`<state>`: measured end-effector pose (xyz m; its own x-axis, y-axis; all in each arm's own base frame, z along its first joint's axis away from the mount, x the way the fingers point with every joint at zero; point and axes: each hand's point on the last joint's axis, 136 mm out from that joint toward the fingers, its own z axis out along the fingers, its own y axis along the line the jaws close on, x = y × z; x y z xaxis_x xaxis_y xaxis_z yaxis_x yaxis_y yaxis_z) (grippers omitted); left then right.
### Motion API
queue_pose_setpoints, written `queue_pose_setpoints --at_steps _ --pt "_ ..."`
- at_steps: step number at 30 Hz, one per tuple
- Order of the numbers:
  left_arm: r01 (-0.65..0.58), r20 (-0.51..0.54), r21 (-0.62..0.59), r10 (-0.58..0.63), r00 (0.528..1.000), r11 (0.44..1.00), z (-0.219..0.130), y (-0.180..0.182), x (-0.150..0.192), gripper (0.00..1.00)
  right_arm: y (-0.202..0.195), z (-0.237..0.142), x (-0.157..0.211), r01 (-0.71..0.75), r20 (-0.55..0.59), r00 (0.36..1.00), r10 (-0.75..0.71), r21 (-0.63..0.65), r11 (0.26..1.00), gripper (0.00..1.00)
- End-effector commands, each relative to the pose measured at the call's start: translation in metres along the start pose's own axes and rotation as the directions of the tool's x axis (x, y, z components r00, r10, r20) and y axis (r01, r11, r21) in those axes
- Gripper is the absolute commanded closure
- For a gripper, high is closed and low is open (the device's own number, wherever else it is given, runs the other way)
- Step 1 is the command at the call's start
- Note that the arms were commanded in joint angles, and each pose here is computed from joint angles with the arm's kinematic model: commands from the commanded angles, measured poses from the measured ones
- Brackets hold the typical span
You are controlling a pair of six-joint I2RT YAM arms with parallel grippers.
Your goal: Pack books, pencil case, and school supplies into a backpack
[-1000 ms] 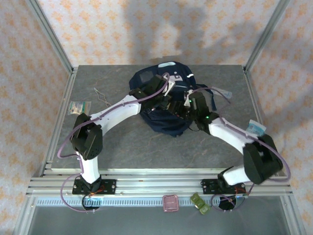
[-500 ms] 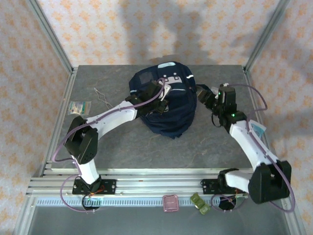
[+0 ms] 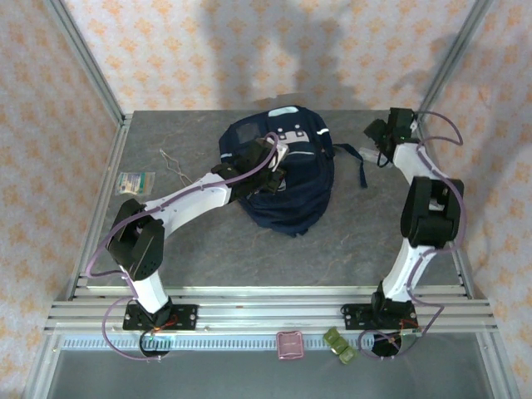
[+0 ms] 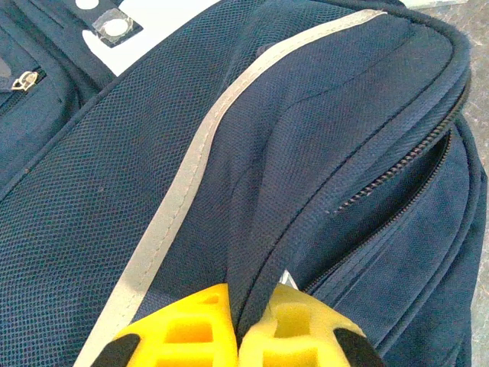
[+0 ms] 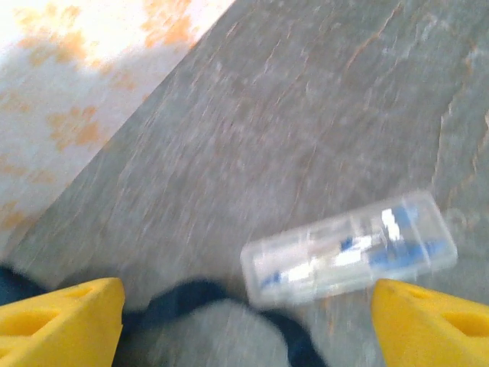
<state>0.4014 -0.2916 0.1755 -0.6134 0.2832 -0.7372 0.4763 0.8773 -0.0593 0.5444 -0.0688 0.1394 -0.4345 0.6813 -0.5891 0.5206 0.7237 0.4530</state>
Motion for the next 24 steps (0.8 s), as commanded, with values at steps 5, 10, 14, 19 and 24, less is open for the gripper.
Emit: queue_pose_setpoints --at_steps 5,10,14,19,24 --pt "0.035 0.075 0.062 -0.040 0.996 0.997 -0.018 -0.016 -0.025 1.00 -0.006 0.068 -0.033 -0.018 -0.050 0.999 0.018 0.010 1.000 0.17" --pt "0.046 0.064 0.075 -0.051 0.997 0.996 -0.017 -0.019 -0.022 1.00 -0.017 0.109 -0.030 -0.020 -0.120 0.993 0.021 0.015 1.000 0.18" --pt "0.047 0.066 0.081 -0.053 0.996 0.996 -0.018 -0.020 -0.021 1.00 -0.031 0.125 -0.012 -0.028 -0.187 0.982 0.034 0.030 0.999 0.22" --pt "0.048 0.063 0.090 -0.054 0.997 0.995 -0.015 -0.022 -0.018 1.00 -0.040 0.115 0.011 -0.029 -0.255 0.966 0.038 0.042 0.999 0.25" --pt "0.052 0.064 0.108 -0.059 0.996 0.993 -0.011 -0.024 -0.013 1.00 -0.041 0.076 0.041 -0.038 -0.290 0.956 0.042 0.020 0.999 0.27"
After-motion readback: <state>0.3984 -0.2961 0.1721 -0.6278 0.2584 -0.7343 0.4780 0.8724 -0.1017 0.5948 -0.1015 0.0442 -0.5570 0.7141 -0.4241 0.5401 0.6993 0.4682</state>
